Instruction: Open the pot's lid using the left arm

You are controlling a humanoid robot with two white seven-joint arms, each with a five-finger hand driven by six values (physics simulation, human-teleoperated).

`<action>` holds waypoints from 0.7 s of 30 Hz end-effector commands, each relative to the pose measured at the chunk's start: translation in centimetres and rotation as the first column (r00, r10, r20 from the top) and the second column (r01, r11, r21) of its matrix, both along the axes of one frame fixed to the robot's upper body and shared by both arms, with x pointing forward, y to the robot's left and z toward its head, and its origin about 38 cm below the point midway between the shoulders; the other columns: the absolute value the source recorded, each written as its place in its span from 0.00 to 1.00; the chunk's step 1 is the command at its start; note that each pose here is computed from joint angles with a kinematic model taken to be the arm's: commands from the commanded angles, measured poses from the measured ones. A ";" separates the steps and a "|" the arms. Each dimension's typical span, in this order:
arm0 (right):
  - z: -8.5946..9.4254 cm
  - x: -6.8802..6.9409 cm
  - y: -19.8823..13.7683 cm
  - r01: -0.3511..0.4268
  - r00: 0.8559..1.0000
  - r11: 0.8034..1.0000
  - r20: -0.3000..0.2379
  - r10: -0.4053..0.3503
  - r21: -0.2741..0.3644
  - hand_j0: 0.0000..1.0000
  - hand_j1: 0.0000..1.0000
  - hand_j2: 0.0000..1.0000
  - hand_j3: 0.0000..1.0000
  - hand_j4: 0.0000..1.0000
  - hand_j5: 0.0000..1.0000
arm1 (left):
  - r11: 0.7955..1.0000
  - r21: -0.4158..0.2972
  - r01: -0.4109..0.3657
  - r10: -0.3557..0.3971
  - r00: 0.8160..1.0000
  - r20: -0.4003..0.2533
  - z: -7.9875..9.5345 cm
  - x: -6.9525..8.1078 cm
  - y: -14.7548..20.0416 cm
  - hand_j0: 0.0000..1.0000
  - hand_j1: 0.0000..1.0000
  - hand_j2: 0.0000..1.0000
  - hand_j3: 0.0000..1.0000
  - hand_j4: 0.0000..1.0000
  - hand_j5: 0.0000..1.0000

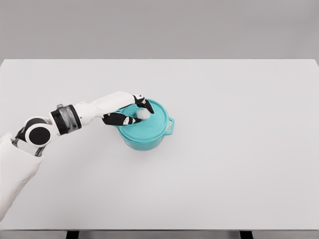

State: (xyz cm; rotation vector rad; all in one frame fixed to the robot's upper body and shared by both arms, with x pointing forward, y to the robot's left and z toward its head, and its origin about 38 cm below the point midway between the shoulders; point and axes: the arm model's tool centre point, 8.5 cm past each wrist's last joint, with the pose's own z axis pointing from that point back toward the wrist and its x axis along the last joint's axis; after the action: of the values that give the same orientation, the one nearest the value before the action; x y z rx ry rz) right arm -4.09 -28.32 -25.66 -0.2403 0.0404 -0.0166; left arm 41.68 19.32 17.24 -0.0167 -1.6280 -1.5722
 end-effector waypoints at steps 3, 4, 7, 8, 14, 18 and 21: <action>0.0 0.0 0.0 -0.001 1.000 1.000 0.000 0.001 0.000 1.00 1.00 1.00 1.00 1.00 1.00 | 1.000 -0.008 -0.001 0.001 1.000 0.005 0.4 0.0 0.2 0.56 0.56 0.56 0.56 0.56 0.56; 0.0 0.0 0.0 0.001 1.000 1.000 0.000 -0.001 0.000 1.00 1.00 1.00 1.00 1.00 1.00 | 1.000 -0.010 -0.001 0.001 1.000 0.006 0.4 0.0 0.3 0.55 0.55 0.55 0.55 0.55 0.55; 0.0 0.0 0.0 0.001 1.000 1.000 0.000 -0.001 0.000 1.00 1.00 1.00 1.00 1.00 1.00 | 1.000 -0.012 -0.001 0.001 1.000 0.004 0.5 0.0 0.3 0.54 0.54 0.54 0.54 0.54 0.54; 0.0 0.0 0.0 0.001 1.000 1.000 0.000 -0.001 0.000 1.00 1.00 1.00 1.00 1.00 1.00 | 1.000 -0.012 0.001 -0.001 1.000 0.007 0.5 -0.1 0.3 0.54 0.54 0.54 0.54 0.54 0.54; 0.0 0.0 0.0 0.001 1.000 1.000 0.000 -0.001 0.000 1.00 1.00 1.00 1.00 1.00 1.00 | 1.000 -0.017 0.008 -0.008 1.000 0.023 1.2 -0.1 0.1 0.54 0.54 0.54 0.54 0.54 0.54; 0.0 0.0 0.0 0.001 1.000 1.000 0.000 -0.001 0.000 1.00 1.00 1.00 1.00 1.00 1.00 | 1.000 -0.021 0.011 -0.011 0.999 0.033 1.6 -0.2 0.1 0.54 0.54 0.54 0.54 0.54 0.54; 0.0 0.0 0.0 0.001 1.000 1.000 0.000 -0.001 0.000 1.00 1.00 1.00 1.00 1.00 1.00 | 1.000 -0.020 -0.001 0.002 0.999 0.040 1.9 -0.1 0.6 0.54 0.54 0.54 0.54 0.54 0.54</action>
State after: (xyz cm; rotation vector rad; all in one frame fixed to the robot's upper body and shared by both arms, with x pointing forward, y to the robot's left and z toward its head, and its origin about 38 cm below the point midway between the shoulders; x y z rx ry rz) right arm -4.09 -28.32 -25.66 -0.2403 0.0404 -0.0167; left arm 41.55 19.65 18.82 0.0001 -1.6688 -1.5731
